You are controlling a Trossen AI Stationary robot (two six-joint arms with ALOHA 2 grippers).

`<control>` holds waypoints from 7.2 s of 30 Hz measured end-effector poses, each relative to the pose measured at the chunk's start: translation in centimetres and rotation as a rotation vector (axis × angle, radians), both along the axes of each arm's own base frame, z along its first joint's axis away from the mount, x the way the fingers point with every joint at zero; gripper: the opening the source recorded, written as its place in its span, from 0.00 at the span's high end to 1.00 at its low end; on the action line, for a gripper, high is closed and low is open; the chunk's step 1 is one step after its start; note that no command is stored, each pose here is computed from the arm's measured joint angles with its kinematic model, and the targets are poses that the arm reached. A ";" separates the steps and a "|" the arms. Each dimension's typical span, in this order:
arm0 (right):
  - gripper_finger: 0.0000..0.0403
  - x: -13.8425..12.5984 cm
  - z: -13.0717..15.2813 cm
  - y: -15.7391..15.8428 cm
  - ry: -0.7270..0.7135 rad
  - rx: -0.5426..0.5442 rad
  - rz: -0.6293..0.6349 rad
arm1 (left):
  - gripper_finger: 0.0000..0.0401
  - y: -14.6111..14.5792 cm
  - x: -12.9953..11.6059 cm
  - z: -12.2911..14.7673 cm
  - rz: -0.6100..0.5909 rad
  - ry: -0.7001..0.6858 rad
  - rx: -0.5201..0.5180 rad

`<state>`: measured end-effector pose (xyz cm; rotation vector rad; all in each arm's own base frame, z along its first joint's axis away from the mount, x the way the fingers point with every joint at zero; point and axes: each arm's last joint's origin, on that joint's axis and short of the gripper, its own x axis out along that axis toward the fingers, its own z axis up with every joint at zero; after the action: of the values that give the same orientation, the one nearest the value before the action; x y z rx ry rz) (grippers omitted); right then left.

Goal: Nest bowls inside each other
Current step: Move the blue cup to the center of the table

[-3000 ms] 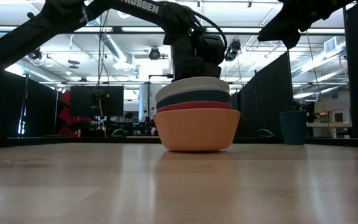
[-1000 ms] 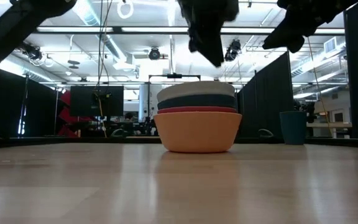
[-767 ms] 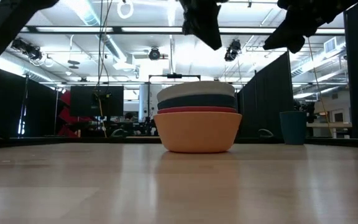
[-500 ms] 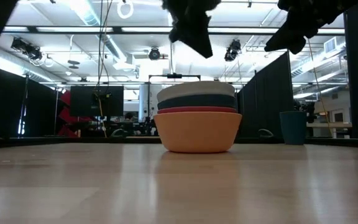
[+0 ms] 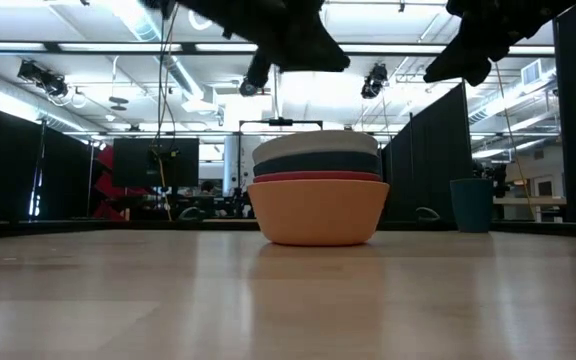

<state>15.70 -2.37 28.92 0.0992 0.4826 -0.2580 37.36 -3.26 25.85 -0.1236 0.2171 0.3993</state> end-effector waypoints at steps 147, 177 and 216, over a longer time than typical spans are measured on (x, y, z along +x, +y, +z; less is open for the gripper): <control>0.94 -3.2 0.9 -9.5 0.344 -0.068 -0.701 | 0.99 -0.9 -13.3 1.1 0.137 -0.069 0.146; 0.45 -2.6 -4.5 -16.9 0.714 0.195 -0.685 | 0.97 -1.0 -13.2 1.0 0.103 -0.068 0.121; 1.00 -1.0 -0.3 -15.2 0.675 0.172 -0.602 | 0.96 -1.0 -13.2 1.0 0.098 -0.064 0.119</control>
<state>14.65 -17.58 28.63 0.3313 1.1458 -0.8534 24.15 -4.31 26.81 -0.0301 0.1236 0.5042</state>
